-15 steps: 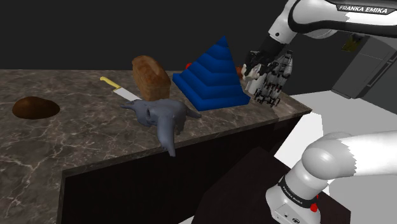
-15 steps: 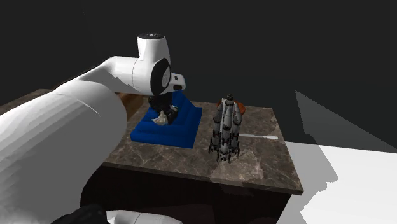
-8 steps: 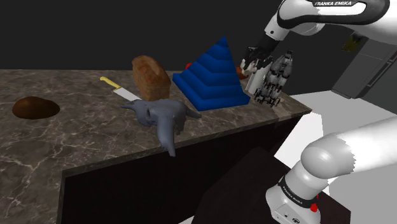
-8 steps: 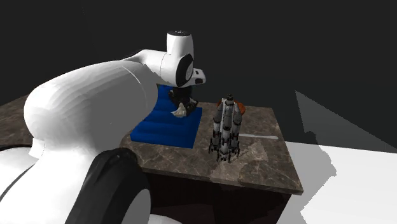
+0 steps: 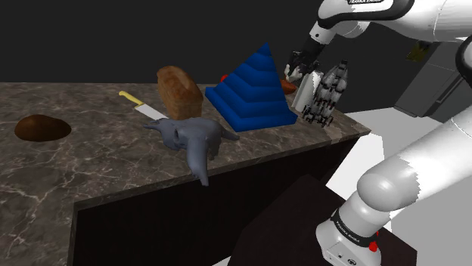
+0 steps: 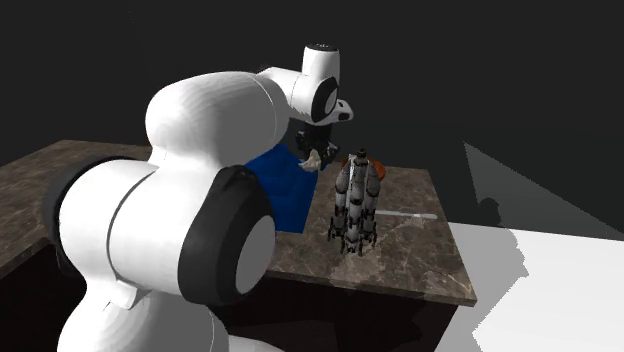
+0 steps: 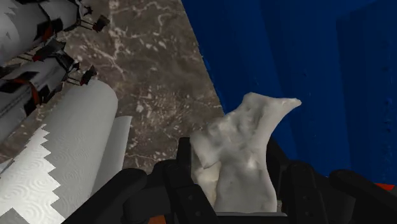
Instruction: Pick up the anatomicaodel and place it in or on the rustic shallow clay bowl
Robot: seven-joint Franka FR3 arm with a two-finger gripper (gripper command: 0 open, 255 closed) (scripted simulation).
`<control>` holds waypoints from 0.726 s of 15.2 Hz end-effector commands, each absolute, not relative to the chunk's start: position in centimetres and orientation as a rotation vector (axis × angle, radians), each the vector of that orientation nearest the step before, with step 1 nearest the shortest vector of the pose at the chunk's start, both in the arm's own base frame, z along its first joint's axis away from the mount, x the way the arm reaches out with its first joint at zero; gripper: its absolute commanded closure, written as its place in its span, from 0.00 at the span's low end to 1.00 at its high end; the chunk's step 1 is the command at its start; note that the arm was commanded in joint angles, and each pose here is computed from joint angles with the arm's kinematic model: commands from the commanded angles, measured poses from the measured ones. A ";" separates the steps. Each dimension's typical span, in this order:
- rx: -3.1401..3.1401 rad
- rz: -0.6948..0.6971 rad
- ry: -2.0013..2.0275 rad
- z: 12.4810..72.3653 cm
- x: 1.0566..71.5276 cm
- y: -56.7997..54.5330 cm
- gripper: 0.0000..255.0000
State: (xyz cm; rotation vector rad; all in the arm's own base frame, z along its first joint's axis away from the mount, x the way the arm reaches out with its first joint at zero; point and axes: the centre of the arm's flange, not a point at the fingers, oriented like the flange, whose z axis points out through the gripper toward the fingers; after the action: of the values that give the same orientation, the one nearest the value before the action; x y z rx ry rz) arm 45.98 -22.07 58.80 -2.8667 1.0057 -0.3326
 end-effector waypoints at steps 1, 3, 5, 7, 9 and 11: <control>-2.868 -0.333 1.004 58.7 47.4 -24.4 1.00; -2.868 -0.333 1.004 58.7 48.9 -26.6 1.00; -2.868 -0.333 1.004 58.7 50.4 -28.7 1.00; -2.868 -0.333 1.004 58.7 51.9 -30.9 1.00; -2.868 -0.333 1.004 58.7 53.4 -33.1 1.00; -2.868 -0.333 1.004 58.7 54.9 -35.2 1.00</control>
State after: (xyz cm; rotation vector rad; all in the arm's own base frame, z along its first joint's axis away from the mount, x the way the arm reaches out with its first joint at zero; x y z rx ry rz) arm 54.05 -34.12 58.57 -2.8672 1.0067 -0.3327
